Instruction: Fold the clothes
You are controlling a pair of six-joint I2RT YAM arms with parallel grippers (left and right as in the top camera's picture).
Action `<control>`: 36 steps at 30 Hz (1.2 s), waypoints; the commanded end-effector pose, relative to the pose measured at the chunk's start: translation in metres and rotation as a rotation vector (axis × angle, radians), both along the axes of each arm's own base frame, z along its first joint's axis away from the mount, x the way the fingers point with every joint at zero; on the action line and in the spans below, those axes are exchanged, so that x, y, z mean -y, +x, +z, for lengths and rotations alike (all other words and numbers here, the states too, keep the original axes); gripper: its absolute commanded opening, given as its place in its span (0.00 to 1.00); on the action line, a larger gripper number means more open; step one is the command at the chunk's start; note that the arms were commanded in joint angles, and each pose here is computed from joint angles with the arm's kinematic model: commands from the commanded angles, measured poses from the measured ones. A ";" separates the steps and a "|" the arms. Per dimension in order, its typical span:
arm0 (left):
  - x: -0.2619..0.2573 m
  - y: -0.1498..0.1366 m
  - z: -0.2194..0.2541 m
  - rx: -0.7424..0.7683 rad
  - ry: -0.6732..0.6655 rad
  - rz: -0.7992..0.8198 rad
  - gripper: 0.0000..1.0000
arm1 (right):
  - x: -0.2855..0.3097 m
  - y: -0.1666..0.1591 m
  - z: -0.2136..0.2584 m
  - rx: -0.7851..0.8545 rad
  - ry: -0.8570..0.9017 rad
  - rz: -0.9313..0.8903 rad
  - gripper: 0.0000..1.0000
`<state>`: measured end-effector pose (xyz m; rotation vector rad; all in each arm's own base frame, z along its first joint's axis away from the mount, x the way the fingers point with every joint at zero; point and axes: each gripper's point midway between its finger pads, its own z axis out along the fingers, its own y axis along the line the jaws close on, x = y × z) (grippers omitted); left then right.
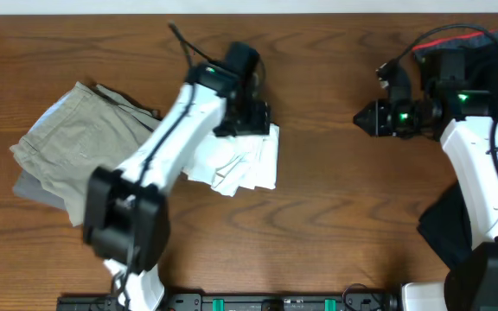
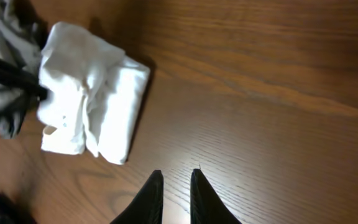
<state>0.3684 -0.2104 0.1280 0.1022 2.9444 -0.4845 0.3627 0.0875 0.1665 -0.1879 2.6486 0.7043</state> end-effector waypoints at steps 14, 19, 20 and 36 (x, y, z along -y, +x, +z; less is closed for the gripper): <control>-0.094 0.006 0.074 0.086 -0.029 0.206 0.82 | -0.198 -0.010 -0.026 0.126 0.104 0.403 0.09; -0.096 0.003 0.073 0.081 -0.018 0.183 0.82 | -0.242 -0.004 -0.076 0.089 0.129 0.410 0.05; -0.096 0.003 0.073 0.081 -0.018 0.180 0.82 | -0.239 -0.001 -0.087 0.080 0.096 0.390 0.04; -0.101 -0.002 0.063 0.065 0.023 0.156 0.84 | -0.113 0.046 -0.067 0.065 -0.010 0.155 0.05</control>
